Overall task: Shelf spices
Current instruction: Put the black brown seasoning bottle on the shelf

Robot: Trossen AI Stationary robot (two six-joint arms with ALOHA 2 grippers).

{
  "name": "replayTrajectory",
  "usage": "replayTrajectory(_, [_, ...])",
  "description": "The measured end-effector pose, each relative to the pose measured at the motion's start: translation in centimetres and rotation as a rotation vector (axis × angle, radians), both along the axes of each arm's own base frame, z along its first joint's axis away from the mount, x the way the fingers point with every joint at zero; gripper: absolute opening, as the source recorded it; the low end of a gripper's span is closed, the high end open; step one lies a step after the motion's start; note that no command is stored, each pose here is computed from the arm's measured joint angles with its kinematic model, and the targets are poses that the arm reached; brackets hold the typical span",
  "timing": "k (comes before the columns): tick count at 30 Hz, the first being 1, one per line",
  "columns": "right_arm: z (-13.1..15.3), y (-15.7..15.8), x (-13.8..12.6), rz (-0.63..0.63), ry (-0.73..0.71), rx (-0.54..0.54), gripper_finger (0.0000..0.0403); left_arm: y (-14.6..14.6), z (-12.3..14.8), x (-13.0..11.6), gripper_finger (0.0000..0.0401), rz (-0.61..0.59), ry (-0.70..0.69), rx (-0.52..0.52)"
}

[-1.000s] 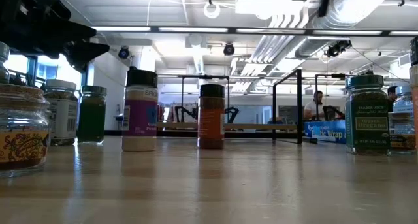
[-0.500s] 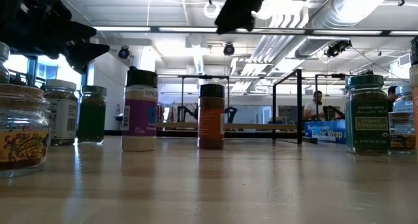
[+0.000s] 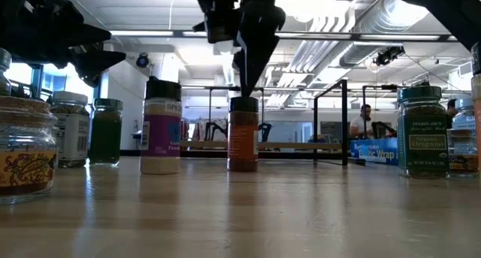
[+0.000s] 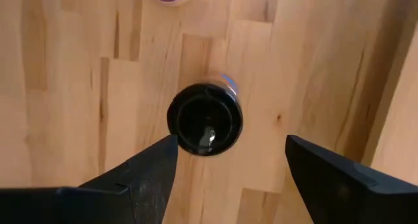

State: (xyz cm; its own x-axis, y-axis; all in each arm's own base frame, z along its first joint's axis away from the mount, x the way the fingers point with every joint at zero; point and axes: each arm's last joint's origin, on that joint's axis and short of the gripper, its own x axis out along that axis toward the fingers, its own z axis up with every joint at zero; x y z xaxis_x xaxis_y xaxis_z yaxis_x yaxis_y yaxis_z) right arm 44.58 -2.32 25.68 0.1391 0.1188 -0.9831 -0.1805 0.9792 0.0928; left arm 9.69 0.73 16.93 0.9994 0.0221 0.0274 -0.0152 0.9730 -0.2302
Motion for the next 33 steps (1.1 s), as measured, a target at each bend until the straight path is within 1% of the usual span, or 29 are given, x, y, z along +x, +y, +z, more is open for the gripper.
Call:
replayTrajectory(4, [-0.8,1.0,0.6,0.048,-0.011,-0.017,0.028,0.0,0.0,0.0,0.0234,0.0,0.0,0.0])
replayTrajectory(10, [-1.1,1.9,1.2,0.069,-0.048,-0.023,0.028,0.0,0.0,0.0,0.0234,-0.006,0.0,0.0])
replayTrajectory(12, [-1.5,2.2,1.3,0.077,-0.038,-0.03,0.028,0.0,0.0,0.0,0.0234,-0.005,0.0,0.0])
replayTrajectory(15, [-2.1,2.5,1.5,0.078,-0.022,-0.069,0.028,0.0,0.0,0.0,0.0234,-0.006,-0.001,0.0])
replayTrajectory(19, [-2.7,2.6,1.7,0.071,-0.008,-0.069,0.0277,0.0,0.0,0.0,0.0234,-0.006,-0.001,0.0])
replayTrajectory(22, [-3.3,2.6,1.7,0.065,0.018,-0.068,0.026,0.0,0.0,0.0,0.0234,-0.007,0.002,-0.001])
replayTrajectory(27, [-4.1,2.6,1.6,0.066,0.064,-0.073,0.0195,0.0,0.0,0.0,0.0234,-0.008,0.002,0.0])
replayTrajectory(28, [-4.1,2.6,1.6,0.065,0.064,-0.074,0.0188,0.0,0.0,0.0,0.0234,-0.008,0.003,0.0])
replayTrajectory(31, [-3.6,2.5,1.6,0.063,0.068,-0.091,0.0188,0.0,0.0,0.0,0.0234,-0.008,0.003,-0.001])
replayTrajectory(33, [-2.6,2.2,1.3,0.062,0.086,-0.134,0.0188,0.0,0.0,0.0,0.0234,-0.008,0.002,-0.001])
